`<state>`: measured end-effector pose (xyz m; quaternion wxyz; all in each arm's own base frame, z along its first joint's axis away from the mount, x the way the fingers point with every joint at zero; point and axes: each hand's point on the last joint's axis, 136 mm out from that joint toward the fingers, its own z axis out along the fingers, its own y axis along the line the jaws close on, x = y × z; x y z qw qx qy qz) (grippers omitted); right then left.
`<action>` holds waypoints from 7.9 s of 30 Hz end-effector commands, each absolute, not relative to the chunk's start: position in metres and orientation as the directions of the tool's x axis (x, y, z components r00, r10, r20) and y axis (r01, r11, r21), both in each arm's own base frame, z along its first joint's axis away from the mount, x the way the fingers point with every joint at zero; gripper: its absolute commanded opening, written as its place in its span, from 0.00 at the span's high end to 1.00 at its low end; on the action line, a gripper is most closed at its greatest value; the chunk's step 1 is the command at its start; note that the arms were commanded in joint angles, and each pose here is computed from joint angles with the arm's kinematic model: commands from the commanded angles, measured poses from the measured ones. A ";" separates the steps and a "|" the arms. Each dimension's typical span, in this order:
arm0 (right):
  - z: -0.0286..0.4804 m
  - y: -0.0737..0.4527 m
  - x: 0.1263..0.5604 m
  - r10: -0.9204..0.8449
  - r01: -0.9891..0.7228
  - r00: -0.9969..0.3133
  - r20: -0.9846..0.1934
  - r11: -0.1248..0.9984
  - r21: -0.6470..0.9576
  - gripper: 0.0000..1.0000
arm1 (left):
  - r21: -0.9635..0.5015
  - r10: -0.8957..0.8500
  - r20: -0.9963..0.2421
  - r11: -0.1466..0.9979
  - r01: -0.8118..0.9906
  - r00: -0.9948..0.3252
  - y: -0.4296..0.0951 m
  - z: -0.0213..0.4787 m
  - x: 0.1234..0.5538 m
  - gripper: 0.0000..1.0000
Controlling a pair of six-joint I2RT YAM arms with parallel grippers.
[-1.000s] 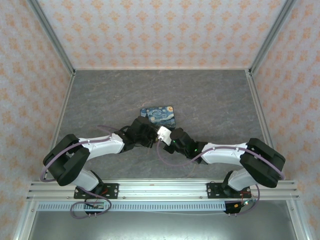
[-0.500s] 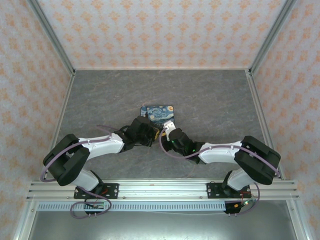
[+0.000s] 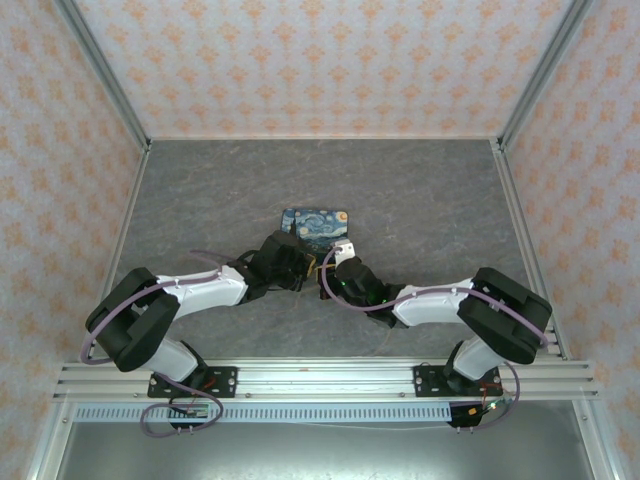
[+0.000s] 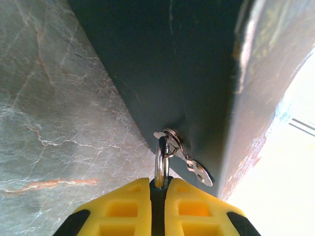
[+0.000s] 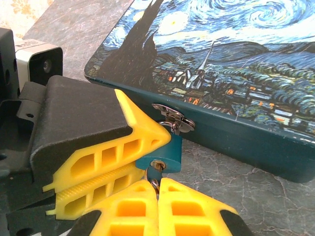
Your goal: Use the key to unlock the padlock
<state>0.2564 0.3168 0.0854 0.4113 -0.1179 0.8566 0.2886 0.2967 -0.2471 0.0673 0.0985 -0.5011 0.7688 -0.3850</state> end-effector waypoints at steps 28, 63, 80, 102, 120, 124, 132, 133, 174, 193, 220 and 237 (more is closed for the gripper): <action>0.072 0.310 0.273 0.223 -0.271 -0.745 -0.629 0.760 0.591 1.00 | -0.638 -0.793 0.252 0.295 -0.711 -0.555 -0.259 0.053 0.273 1.00; 0.068 0.319 0.269 0.336 -0.209 -0.786 -0.518 0.645 0.735 1.00 | -0.731 -0.850 -0.056 0.392 -0.559 -0.523 -0.155 0.113 0.275 0.18; 0.052 0.323 0.273 0.549 0.087 -0.812 -0.199 0.451 0.888 1.00 | -0.662 -0.779 -0.228 0.564 -0.494 -0.584 -0.108 0.126 0.318 0.07; 0.091 0.285 0.291 0.448 -0.072 -0.801 -0.397 0.586 0.807 0.29 | -0.573 -0.527 -0.266 0.760 -0.307 -0.807 -0.137 0.103 0.397 0.11; 0.105 0.277 0.330 0.384 -0.098 -0.820 -0.425 0.638 0.764 0.06 | -0.635 -0.403 -0.192 0.746 -0.201 -0.895 -0.178 0.088 0.390 0.20; 0.102 0.283 0.336 0.336 -0.115 -0.845 -0.416 0.645 0.755 0.06 | -0.629 -0.386 -0.196 0.754 -0.187 -0.901 -0.183 0.088 0.383 0.22; 0.118 0.298 0.352 0.204 -0.269 -0.856 -0.475 0.609 0.747 0.07 | -0.621 -0.362 -0.200 0.766 -0.168 -0.911 -0.194 0.087 0.352 0.22; 0.120 0.301 0.353 0.188 -0.289 -0.854 -0.484 0.602 0.744 0.07 | -0.616 -0.364 -0.204 0.770 -0.170 -0.909 -0.193 0.087 0.347 0.22; 0.142 0.274 0.288 0.336 -0.440 -0.732 -0.593 0.432 0.788 0.16 | -0.233 -0.319 -0.517 0.945 -0.228 -0.794 -0.110 0.148 0.369 0.07; 0.091 0.325 0.292 0.344 -0.370 -0.794 -0.501 0.380 0.848 0.18 | -0.116 -0.227 -0.422 0.974 -0.196 -0.878 -0.104 0.080 0.364 0.06; 0.090 0.341 0.286 0.305 -0.425 -0.801 -0.516 0.316 0.848 0.38 | -0.119 -0.235 -0.391 0.972 -0.205 -0.890 -0.106 0.064 0.360 0.06; 0.081 0.341 0.280 0.274 -0.419 -0.816 -0.510 0.327 0.847 0.59 | -0.106 -0.239 -0.390 0.971 -0.214 -0.889 -0.104 0.062 0.360 0.06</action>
